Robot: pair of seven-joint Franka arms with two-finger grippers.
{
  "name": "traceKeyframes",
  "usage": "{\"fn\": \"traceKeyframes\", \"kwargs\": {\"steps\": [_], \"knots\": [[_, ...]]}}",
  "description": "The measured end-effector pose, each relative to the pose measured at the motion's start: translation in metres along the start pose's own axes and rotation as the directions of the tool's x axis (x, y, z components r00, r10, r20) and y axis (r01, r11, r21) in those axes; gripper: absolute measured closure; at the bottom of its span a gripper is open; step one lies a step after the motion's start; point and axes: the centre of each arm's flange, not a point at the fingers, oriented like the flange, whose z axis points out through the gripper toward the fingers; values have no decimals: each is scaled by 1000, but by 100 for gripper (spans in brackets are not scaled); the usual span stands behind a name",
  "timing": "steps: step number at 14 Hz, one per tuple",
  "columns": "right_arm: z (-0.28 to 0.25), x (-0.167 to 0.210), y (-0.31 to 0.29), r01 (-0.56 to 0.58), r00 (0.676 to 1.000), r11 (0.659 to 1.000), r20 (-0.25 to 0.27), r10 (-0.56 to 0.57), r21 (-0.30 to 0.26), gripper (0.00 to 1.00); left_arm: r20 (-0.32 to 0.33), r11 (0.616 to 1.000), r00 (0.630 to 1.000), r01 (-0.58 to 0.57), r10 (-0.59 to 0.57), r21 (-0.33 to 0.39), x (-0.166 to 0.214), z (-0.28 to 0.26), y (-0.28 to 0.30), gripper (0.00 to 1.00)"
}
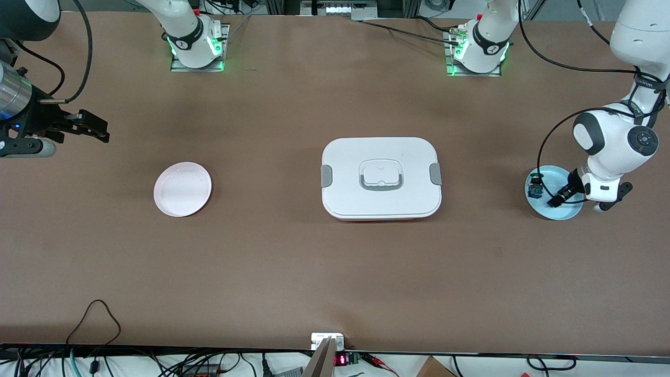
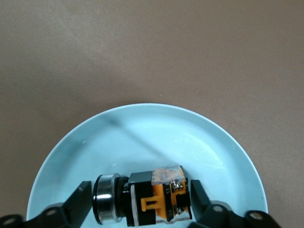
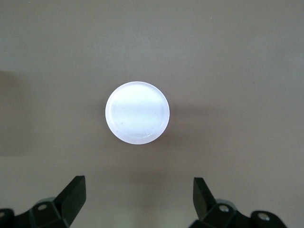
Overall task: Transfer orange switch to right arm and place
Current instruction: 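Lift the orange switch off the plate with the left gripper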
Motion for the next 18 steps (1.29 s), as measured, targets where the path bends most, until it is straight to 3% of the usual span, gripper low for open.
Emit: {"fn": "traceKeyframes", "kwargs": {"steps": [1,7,12,18], "knots": [[0,0,0,0,1000,1000,0,0,0,0,0,1000,1000,0,0,0,0,0,0,26],[0,0,0,0,1000,1000,0,0,0,0,-9,1000,1000,-20,20,-4,2,-3,2,27],[0,0,-1,0,1000,1000,0,0,0,0,-60,982,981,-186,185,-11,21,-45,10,27],[0,0,-1,0,1000,1000,0,0,0,0,129,927,919,-375,372,-8,59,-138,42,27]]}}
